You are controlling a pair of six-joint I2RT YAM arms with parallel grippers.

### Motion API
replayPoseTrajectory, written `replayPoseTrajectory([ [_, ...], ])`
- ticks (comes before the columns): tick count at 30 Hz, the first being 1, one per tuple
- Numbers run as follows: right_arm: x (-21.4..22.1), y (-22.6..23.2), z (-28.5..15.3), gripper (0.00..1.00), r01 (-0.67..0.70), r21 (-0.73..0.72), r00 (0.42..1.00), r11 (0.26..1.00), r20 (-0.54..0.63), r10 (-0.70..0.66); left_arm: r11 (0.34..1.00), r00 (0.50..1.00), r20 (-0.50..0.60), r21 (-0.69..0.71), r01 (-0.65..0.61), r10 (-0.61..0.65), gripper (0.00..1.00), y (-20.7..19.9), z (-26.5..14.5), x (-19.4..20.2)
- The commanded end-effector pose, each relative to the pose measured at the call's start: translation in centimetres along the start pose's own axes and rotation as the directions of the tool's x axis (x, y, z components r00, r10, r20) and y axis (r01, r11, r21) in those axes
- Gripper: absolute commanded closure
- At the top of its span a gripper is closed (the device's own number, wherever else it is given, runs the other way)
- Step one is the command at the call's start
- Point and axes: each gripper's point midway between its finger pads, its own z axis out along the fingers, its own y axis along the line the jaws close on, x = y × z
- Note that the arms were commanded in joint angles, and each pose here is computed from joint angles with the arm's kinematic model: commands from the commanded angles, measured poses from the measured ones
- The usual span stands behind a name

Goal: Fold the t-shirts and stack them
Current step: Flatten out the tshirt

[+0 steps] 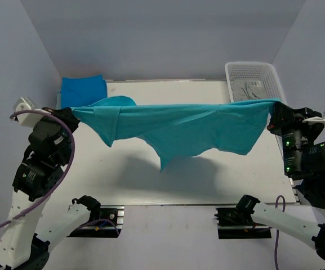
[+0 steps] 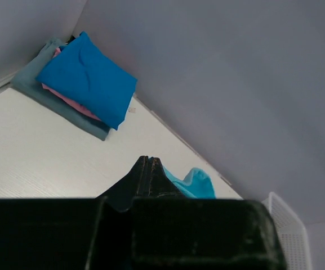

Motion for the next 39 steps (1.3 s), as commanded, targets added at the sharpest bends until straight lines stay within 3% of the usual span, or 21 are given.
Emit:
replayPoseTrajectory([
  [1,-1.5,0.0,0.2,1.0,0.012,0.017,0.999,1.0,0.034,-0.013,1.0,1.0,0.01,-0.001,0.026,-0.026,1.0,0.4,-0.8,-0.9],
  [8,2.9,1.8,2.2,1.0,0.107,0.054,0.994,0.993,-0.007,-0.106,0.996,0.992,-0.102,-0.034,-0.083,0.08,1.0,0.5,1.9,4.8],
  [11,5.9,1.4,3.5,1.0,0.205,0.161,0.979,0.965,-0.033,-0.203,0.987,0.979,-0.154,-0.074,-0.144,0.132,1.0,0.5,3.9,8.1],
  [12,7.5,1.2,3.9,1.0,0.293,0.191,0.956,0.937,-0.064,-0.286,0.983,0.975,-0.167,-0.084,-0.163,0.147,1.0,0.6,4.5,9.1],
  [13,7.1,1.5,4.4,1.0,0.247,0.217,0.969,0.944,-0.03,-0.247,0.975,0.966,-0.192,-0.1,-0.197,0.175,1.0,0.5,5.5,10.6],
  [15,9.6,2.1,5.7,1.0,0.322,0.228,0.947,0.919,-0.067,-0.315,0.957,0.958,-0.199,-0.159,-0.241,0.208,1.0,1.3,6.6,11.5],
  [18,6.6,2.2,6.8,1.0,0.28,0.299,0.956,0.912,0.002,-0.294,0.942,0.967,-0.148,-0.237,-0.239,0.208,1.0,0.2,7.1,8.5],
  [20,4.1,3.3,7.0,1.0,0.275,0.241,0.955,0.931,0.046,-0.294,0.954,0.975,-0.101,-0.209,-0.214,0.196,1.0,-1.1,6.4,5.6],
  [22,0.4,3.9,6.7,1.0,0.208,0.203,0.968,0.957,0.1,-0.232,0.986,0.993,-0.023,-0.112,-0.122,0.12,1.0,-2.7,4.9,2.1],
  [27,-4.7,2.6,4.6,1.0,0.207,0.161,0.962,0.965,0.149,-0.231,0.992,0.999,0.032,0.129,-0.012,0.008,1.0,-4.2,-0.3,-3.3],
  [32,-8.2,1.6,1.8,1.0,0.118,0.038,0.974,0.992,0.189,-0.124,0.936,0.995,0.039,0.344,0.074,-0.093,1.0,-5.8,-5.2,-7.6],
  [35,-11.3,1.9,-0.6,1.0,0.061,-0.122,0.974,0.991,0.224,-0.033,0.888,0.989,0.048,0.447,0.106,-0.142,1.0,-6.5,-7.7,-9.7],
  [39,-12.9,3.0,-2.1,1.0,0.073,-0.246,0.973,0.967,0.232,-0.014,0.839,0.983,0.046,0.53,0.127,-0.178,1.0,-7.1,-10.1,-11.7],
])
